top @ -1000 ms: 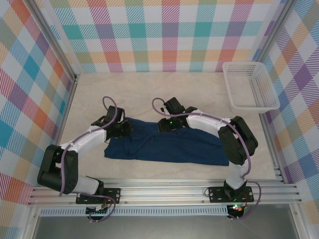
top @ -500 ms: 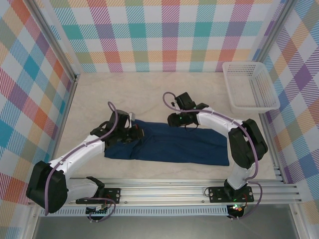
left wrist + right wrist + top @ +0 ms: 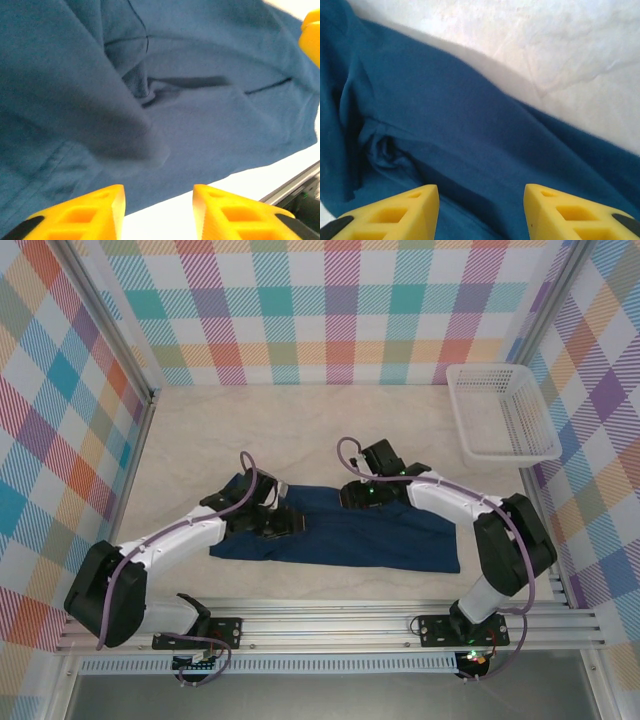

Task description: Fold the inside-out t-shirt

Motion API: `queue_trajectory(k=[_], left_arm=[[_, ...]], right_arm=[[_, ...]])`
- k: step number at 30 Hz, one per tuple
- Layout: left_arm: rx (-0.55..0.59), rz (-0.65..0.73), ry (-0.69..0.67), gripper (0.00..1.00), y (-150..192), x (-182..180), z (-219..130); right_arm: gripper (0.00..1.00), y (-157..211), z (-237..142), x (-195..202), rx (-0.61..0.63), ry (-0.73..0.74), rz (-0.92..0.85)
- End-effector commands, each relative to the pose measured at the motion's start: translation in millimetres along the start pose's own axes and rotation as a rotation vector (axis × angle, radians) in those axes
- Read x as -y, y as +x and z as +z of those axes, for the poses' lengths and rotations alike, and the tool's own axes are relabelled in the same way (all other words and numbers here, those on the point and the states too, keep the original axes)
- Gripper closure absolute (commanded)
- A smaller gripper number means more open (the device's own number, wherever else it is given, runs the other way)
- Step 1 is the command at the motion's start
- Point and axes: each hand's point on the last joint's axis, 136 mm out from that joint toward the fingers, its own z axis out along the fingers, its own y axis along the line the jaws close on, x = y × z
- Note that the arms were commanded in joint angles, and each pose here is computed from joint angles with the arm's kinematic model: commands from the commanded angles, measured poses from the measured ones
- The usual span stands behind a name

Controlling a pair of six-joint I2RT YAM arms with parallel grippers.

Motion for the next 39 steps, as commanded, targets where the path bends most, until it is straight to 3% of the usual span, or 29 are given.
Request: queue_trajectory(k=[1,6,13,22,34,39], left_arm=[[0.054,0.084,-0.066,0.54,-7.4,-1.4,-24.9],[0.159,-0.016,-0.211,0.5,-17.7,-47.5,-45.7],[0.061,-0.108,-0.225,0.52,2.5,-70.6,-26.2],[-0.006,-0.11,-0.208,0.59,9.1,-73.5,-2.4],[-0.059,-0.109,-0.224,0.71,15.1,-83.1,19.4],[-0.054,-0.104,-0.225,0.81,13.4,-84.0,21.0]], right_arm=[[0.52,0.5,-8.0,-30.4,0.046,-0.156,-0.01],[0.51,23.5,2.0,-85.0,0.036,-0.297,-0.116],[0.54,53.0,39.4,-122.0,-0.018,-0.386,-0.096],[0.59,72.1,68.5,-120.3,-0.051,-0.348,-0.079],[0.61,64.6,75.8,-133.2,-0.026,-0.396,-0.078],[0.7,62.5,78.6,-134.7,-0.021,-0.399,-0.079]])
